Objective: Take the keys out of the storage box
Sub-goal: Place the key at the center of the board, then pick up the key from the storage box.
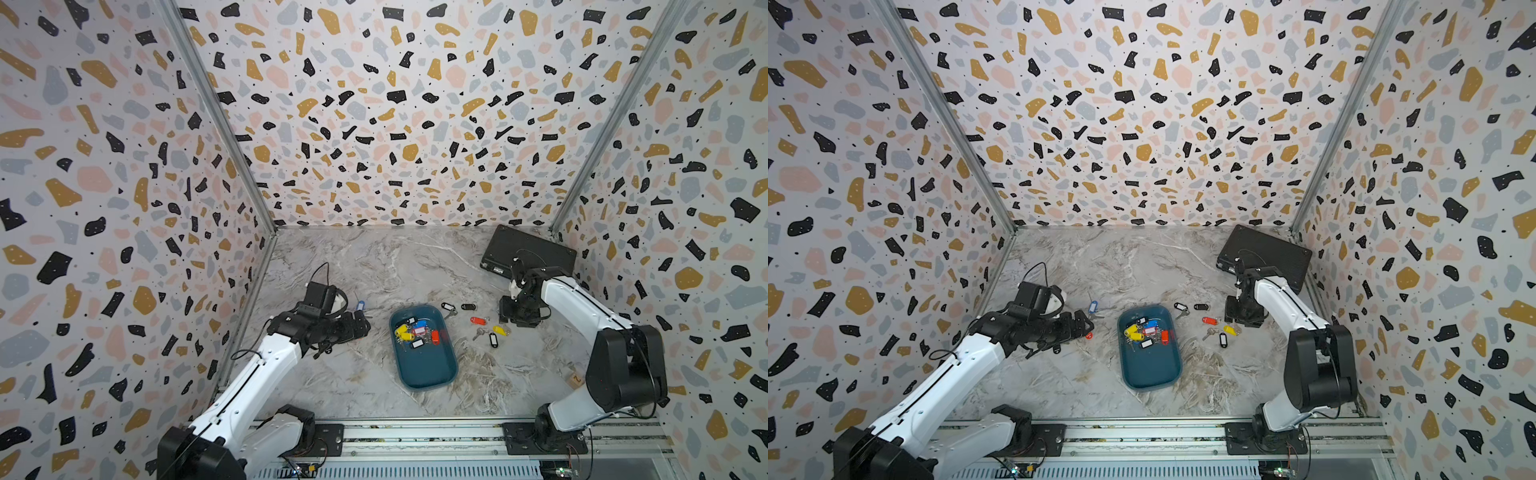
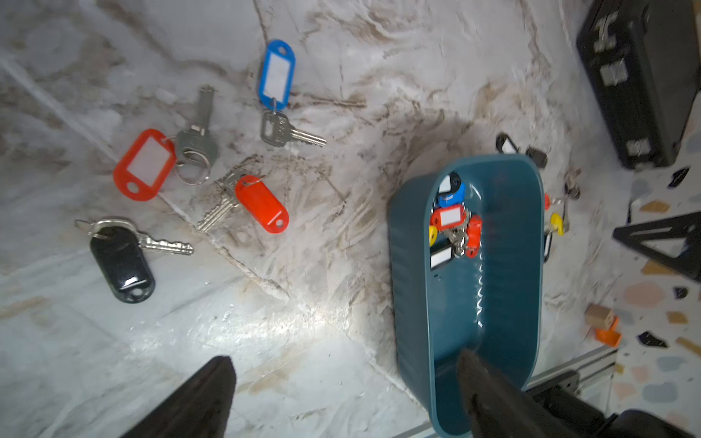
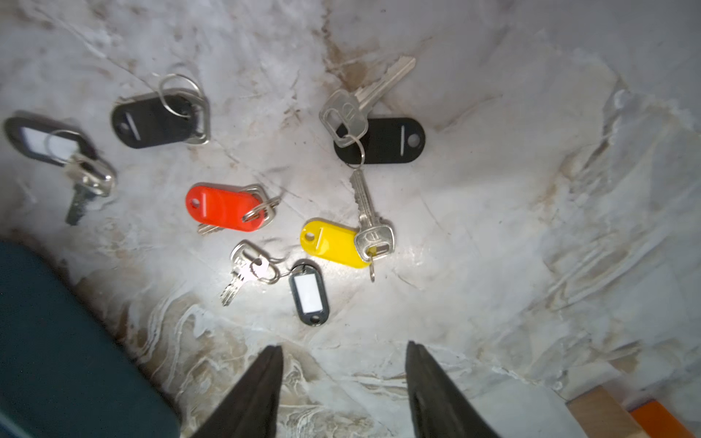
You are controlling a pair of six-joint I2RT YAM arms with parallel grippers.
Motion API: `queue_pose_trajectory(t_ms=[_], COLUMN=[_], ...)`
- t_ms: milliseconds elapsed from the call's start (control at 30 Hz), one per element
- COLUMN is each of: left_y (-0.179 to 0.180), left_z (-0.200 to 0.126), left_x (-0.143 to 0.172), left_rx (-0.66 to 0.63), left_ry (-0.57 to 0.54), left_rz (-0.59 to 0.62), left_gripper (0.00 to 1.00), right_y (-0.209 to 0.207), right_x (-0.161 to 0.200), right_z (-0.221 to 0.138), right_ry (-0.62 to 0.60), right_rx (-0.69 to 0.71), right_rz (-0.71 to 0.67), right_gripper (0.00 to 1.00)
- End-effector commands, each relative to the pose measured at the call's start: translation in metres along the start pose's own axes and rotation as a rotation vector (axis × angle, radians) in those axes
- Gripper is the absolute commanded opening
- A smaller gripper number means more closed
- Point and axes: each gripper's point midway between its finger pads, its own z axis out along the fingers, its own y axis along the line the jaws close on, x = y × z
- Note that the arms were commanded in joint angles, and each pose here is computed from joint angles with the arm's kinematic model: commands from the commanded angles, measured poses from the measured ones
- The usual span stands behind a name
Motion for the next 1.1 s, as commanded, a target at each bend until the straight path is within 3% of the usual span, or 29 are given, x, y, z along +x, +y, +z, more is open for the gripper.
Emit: queue_pose_trajectory(t_ms=[0, 233, 467, 733, 1067], left_y=[-0.019, -0.09, -0.136, -0.158, -0.156], left_z=[-0.015, -0.01, 0.042, 0.098, 0.149], left_x=[-0.011, -0.005, 0.019, 0.033, 0.031], left_rx=[-0.06, -0.056, -0.081, -0.032, -0.076], left_ry=[-0.042, 0.011, 0.18, 0.261, 0.291], left_rz=[0.16, 0.494, 0.711, 0.736, 0.779], left_gripper=[0.9, 0.74, 0.51, 0.54, 0.56], right_y=[0.007, 0.018, 0.02, 0.02, 0.018], right_x=[0.011, 0.018, 0.024, 0.032, 0.038], right_z=[-0.029, -0.072, -0.081, -0.082, -0.077], right_ry=[-0.039, -0.146, -0.16, -0.161, -0.144], right_rx=[-0.065, -0.162, -0.187, -0.196, -0.192], right_rz=[0.008, -0.017, -0.028, -0.037, -0.042], right_gripper=[0.49, 0.44, 0.44, 0.45, 0.45])
